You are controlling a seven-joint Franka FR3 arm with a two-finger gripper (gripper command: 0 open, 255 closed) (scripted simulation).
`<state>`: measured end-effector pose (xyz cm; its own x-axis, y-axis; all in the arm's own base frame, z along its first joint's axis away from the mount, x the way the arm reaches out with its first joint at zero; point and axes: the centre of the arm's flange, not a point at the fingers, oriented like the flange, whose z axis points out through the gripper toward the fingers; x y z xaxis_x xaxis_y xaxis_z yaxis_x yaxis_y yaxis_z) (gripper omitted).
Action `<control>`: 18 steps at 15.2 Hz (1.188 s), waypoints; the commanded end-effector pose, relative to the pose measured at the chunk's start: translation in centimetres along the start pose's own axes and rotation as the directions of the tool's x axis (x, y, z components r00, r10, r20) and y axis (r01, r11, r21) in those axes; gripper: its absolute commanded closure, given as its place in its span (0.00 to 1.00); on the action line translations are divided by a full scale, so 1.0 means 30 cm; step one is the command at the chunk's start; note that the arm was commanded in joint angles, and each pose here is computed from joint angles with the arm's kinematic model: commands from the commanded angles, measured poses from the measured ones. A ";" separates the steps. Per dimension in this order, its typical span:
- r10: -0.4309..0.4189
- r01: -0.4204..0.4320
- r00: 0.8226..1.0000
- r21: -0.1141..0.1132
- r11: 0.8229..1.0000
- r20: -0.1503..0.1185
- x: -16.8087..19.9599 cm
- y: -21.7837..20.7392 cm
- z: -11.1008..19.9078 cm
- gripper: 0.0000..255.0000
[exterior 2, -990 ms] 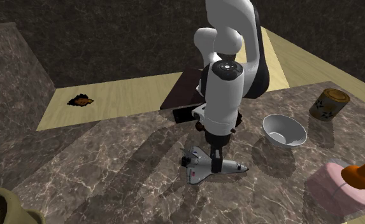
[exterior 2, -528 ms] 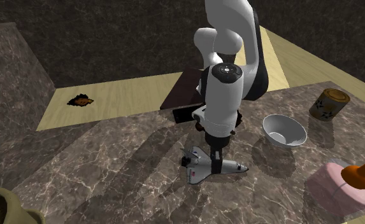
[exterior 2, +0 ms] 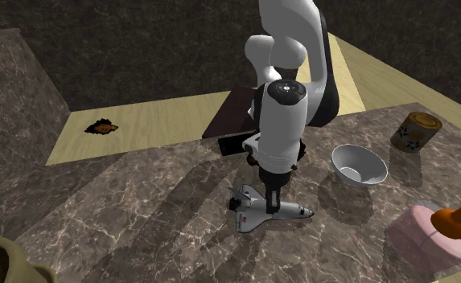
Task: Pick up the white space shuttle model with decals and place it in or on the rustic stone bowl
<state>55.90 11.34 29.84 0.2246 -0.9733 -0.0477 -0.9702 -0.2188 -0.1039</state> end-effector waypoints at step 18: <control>0.000 0.000 1.000 0.000 1.000 0.000 -0.012 -0.027 -0.262 1.00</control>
<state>55.87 11.27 37.30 0.2244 -0.9733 -0.0477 -0.9703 -0.2186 -0.1038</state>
